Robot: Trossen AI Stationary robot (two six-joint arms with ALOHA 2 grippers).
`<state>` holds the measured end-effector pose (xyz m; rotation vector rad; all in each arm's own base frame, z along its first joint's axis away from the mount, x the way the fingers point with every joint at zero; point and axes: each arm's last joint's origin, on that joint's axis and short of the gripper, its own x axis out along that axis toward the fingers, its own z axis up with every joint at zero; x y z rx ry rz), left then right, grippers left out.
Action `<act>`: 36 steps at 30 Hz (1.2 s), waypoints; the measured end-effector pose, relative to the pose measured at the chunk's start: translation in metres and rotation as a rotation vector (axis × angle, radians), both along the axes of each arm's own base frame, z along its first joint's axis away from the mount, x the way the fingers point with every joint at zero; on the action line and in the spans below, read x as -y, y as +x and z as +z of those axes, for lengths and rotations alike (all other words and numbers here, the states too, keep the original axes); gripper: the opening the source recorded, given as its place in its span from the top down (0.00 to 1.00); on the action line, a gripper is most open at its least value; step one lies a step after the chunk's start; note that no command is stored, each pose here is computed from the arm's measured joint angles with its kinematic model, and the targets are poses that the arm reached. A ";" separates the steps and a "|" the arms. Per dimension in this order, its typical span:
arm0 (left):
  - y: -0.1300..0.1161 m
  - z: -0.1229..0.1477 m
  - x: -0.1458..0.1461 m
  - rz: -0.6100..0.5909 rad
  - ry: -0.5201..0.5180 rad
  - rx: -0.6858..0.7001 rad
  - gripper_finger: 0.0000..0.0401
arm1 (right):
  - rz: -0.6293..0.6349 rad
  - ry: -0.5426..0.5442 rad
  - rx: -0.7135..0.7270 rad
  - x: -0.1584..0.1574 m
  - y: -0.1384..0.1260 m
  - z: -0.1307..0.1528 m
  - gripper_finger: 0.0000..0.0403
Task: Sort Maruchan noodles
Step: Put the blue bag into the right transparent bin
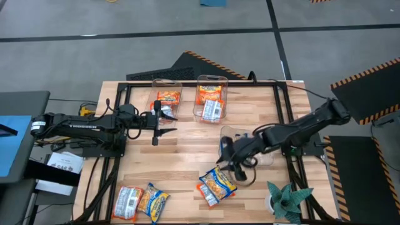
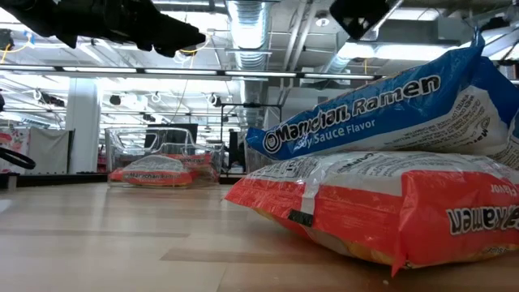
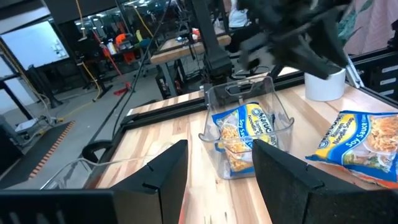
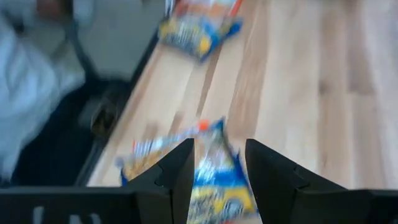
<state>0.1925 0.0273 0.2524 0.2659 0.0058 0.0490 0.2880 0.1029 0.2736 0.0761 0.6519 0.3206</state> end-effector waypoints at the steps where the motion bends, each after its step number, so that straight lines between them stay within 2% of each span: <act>1: 0.000 0.000 0.000 0.003 0.000 0.001 0.58 | 0.020 -0.028 -0.043 -0.005 0.004 0.001 0.58; 5: 0.000 0.000 0.000 0.010 -0.001 0.000 0.58 | 0.055 -0.100 -0.208 -0.020 0.018 -0.005 0.58; 14: 0.000 0.000 0.000 0.010 0.000 -0.003 0.58 | 0.088 -0.178 -0.467 -0.040 0.051 -0.034 0.59; 21: 0.000 0.001 0.000 0.011 0.019 0.005 0.58 | 0.154 -0.145 -0.649 -0.047 0.060 -0.044 0.61; 25: 0.000 0.001 0.000 0.011 0.031 0.013 0.58 | 0.182 -0.107 -0.674 -0.048 0.060 -0.043 0.70; 30: 0.000 0.002 0.000 0.011 0.031 0.016 0.58 | 0.214 -0.051 -0.732 -0.046 0.061 -0.050 0.95; 36: 0.000 0.002 0.000 0.011 0.023 0.021 0.58 | 0.284 -0.064 -0.749 -0.045 0.060 -0.059 0.98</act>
